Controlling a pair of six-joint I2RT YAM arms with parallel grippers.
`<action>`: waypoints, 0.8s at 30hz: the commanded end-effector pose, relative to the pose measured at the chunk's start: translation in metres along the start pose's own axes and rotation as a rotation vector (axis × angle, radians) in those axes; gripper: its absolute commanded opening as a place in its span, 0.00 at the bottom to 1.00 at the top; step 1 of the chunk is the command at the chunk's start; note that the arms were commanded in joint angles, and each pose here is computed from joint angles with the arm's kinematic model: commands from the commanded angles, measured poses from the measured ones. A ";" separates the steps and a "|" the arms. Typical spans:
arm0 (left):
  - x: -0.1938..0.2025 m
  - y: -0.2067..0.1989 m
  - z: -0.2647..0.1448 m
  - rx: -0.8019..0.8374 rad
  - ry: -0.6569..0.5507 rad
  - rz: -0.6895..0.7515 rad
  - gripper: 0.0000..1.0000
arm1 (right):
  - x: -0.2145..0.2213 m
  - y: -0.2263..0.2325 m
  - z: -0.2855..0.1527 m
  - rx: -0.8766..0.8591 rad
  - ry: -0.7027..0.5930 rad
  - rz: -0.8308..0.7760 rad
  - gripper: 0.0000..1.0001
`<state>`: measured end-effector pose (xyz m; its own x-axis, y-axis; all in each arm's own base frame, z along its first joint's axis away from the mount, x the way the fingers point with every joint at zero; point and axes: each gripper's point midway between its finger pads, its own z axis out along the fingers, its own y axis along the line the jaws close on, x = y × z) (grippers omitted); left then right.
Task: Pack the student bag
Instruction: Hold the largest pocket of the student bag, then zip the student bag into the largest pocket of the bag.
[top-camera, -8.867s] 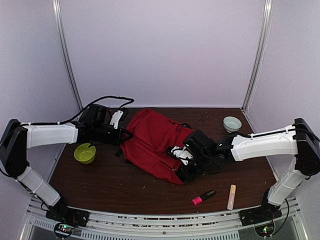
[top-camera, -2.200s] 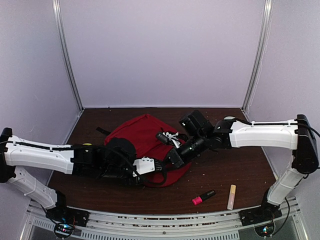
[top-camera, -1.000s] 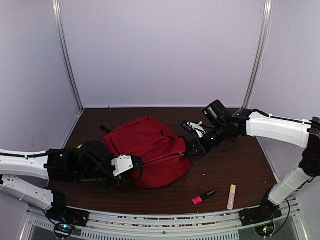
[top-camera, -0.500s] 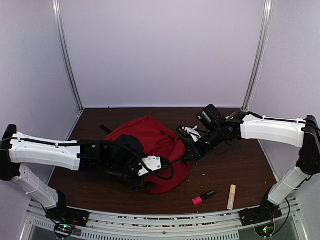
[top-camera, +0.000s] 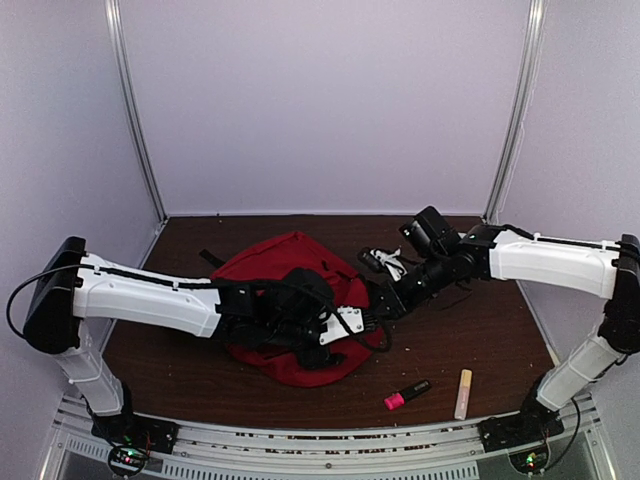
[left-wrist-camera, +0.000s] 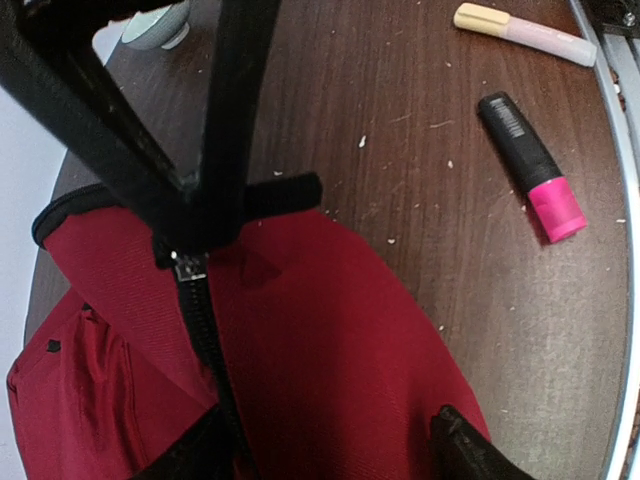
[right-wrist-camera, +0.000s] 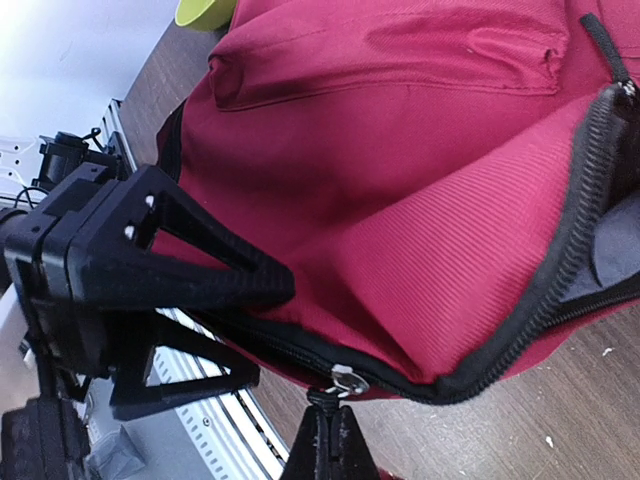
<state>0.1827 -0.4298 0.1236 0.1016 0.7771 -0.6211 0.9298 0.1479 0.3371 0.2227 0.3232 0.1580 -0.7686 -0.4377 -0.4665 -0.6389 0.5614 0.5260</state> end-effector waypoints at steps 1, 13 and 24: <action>0.001 0.022 -0.005 -0.118 0.008 -0.003 0.63 | -0.009 0.002 -0.018 -0.014 -0.064 -0.007 0.00; 0.040 -0.014 -0.037 0.008 -0.012 -0.028 0.00 | -0.008 -0.089 -0.055 0.388 -0.061 0.030 0.00; 0.073 -0.043 -0.072 0.111 0.037 -0.043 0.00 | -0.032 -0.159 -0.114 0.745 -0.058 0.069 0.00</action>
<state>0.1782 -0.3923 0.1758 0.1015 0.6077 -0.7877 0.8980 0.2847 0.3354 0.2448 0.3140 0.1989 -0.6718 -0.4721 -0.5709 -0.7350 0.5203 0.4347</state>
